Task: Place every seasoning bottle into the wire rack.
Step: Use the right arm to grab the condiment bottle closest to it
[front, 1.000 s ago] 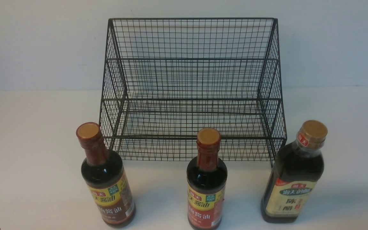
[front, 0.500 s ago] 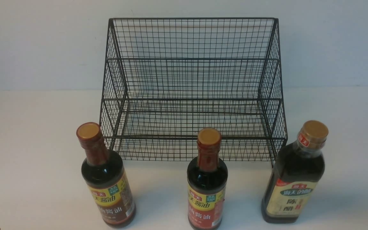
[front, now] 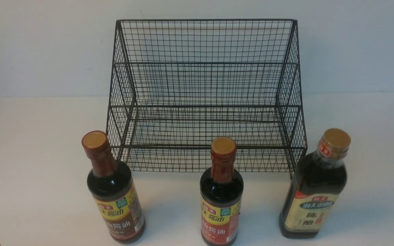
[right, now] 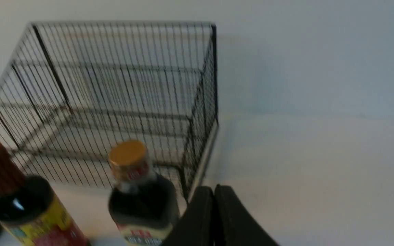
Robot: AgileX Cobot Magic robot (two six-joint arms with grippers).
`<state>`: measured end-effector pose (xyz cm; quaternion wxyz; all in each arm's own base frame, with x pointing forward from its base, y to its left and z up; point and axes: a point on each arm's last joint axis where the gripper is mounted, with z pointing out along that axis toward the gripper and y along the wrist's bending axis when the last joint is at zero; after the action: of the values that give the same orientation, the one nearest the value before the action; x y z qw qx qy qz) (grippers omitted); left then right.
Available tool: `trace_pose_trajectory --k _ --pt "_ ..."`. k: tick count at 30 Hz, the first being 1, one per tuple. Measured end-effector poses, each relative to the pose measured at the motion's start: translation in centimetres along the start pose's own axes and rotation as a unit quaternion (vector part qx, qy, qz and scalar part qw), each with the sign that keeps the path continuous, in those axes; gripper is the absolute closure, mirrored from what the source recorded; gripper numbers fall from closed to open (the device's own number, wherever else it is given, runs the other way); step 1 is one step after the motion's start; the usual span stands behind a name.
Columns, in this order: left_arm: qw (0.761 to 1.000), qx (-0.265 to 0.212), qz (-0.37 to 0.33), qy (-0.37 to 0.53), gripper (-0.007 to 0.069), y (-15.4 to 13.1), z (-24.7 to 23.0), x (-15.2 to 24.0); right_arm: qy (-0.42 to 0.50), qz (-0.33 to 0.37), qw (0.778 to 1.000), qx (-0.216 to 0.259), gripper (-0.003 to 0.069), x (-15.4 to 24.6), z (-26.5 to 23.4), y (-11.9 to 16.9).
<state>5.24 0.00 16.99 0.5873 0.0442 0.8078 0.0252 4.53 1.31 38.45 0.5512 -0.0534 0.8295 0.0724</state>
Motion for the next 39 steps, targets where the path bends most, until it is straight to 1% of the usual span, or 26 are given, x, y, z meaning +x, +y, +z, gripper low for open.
trace_pose_trajectory --k 2,3,4,6,8,10,11,12,15,16,17,20,22,23,24,26,28,29,30,33,36,39 --pt "1.000 0.000 0.000 0.000 0.0630 0.0 0.0 0.0 0.055 0.003 0.998 0.007 0.0671 -1.8 1.2 -0.2" --pt "1.000 0.000 0.000 0.000 0.0630 0.0 0.0 0.0 0.057 0.002 0.998 0.007 0.0671 -1.7 1.2 -0.2" --pt "1.000 0.000 0.000 0.000 0.0630 0.0 0.0 0.0 0.083 0.004 0.997 -0.008 0.0666 -2.9 2.3 0.0" --pt "1.000 0.000 0.000 0.000 0.0630 0.0 0.0 0.0 0.107 0.006 0.994 -0.031 0.0656 -3.6 3.4 0.4" --pt "1.000 0.000 0.000 0.000 0.0630 0.0 0.0 0.0 0.173 0.008 0.978 -0.117 0.0614 -4.3 6.8 1.7" --pt "1.000 0.000 0.000 0.000 0.0630 0.0 0.0 0.0 0.219 -0.002 0.959 -0.182 0.0566 -4.4 9.3 2.9" --pt "1.000 0.000 0.000 0.000 0.0630 0.0 0.0 0.0 0.218 -0.007 0.958 -0.185 0.0566 -4.4 9.3 3.0" --pt "1.000 0.000 0.000 0.000 0.0630 0.0 0.0 0.0 0.247 -0.013 0.943 -0.221 0.0522 -4.3 11.0 4.0" --pt "1.000 0.000 0.000 0.000 0.0630 0.0 0.0 0.0 0.266 -0.040 0.925 -0.269 0.0446 -4.9 12.7 6.2" --pt "1.000 0.000 0.000 0.000 0.0630 0.0 0.0 0.0 0.266 -0.047 0.921 -0.283 0.0425 -5.1 13.0 7.1" --pt "1.000 0.000 0.000 0.000 0.0630 0.0 0.0 0.0 0.266 -0.050 0.918 -0.288 0.0421 -5.1 13.0 7.4" --pt "1.000 0.000 0.000 0.000 0.0630 0.0 0.0 0.0 0.261 -0.053 0.908 -0.322 0.0354 -5.3 14.2 10.9" --pt "1.000 0.000 0.000 0.000 0.0630 0.0 0.0 0.0 0.261 -0.060 0.906 -0.328 0.0312 -5.0 15.2 12.3" --pt "1.000 0.000 0.000 0.000 0.0630 0.0 0.0 0.0 0.264 -0.074 0.905 -0.324 0.0281 -4.7 16.5 13.4" --pt "1.000 0.000 0.000 0.000 0.0630 0.0 0.0 0.0 0.266 -0.077 0.905 -0.324 0.0277 -4.6 16.6 13.6" --pt "1.000 0.000 0.000 0.000 0.0630 0.0 0.0 0.0 0.272 -0.093 0.904 -0.317 0.0242 -4.3 17.8 14.3" --pt "1.000 0.000 0.000 0.000 0.0630 0.0 0.0 0.0 0.289 -0.118 0.902 -0.299 0.0166 -3.8 20.3 15.2" --pt "1.000 0.000 0.000 0.000 0.0630 0.0 0.0 0.0 0.292 -0.126 0.901 -0.294 0.0141 -3.8 21.0 15.4" --pt "1.000 0.000 0.000 0.000 0.0630 0.0 0.0 0.0 0.294 -0.128 0.901 -0.292 0.0137 -3.7 21.3 15.5" --pt "1.000 0.000 0.000 0.000 0.0630 0.0 0.0 0.0 0.298 -0.136 0.901 -0.284 0.0070 -3.8 22.9 16.1" --pt "1.000 0.000 0.000 0.000 0.0630 0.0 0.0 0.0 0.302 -0.136 0.900 -0.284 0.0058 -3.7 23.6 16.4" --pt "1.000 0.000 0.000 0.000 0.0630 0.0 0.0 0.0 0.308 -0.138 0.898 -0.283 0.0063 -3.4 24.0 16.5"
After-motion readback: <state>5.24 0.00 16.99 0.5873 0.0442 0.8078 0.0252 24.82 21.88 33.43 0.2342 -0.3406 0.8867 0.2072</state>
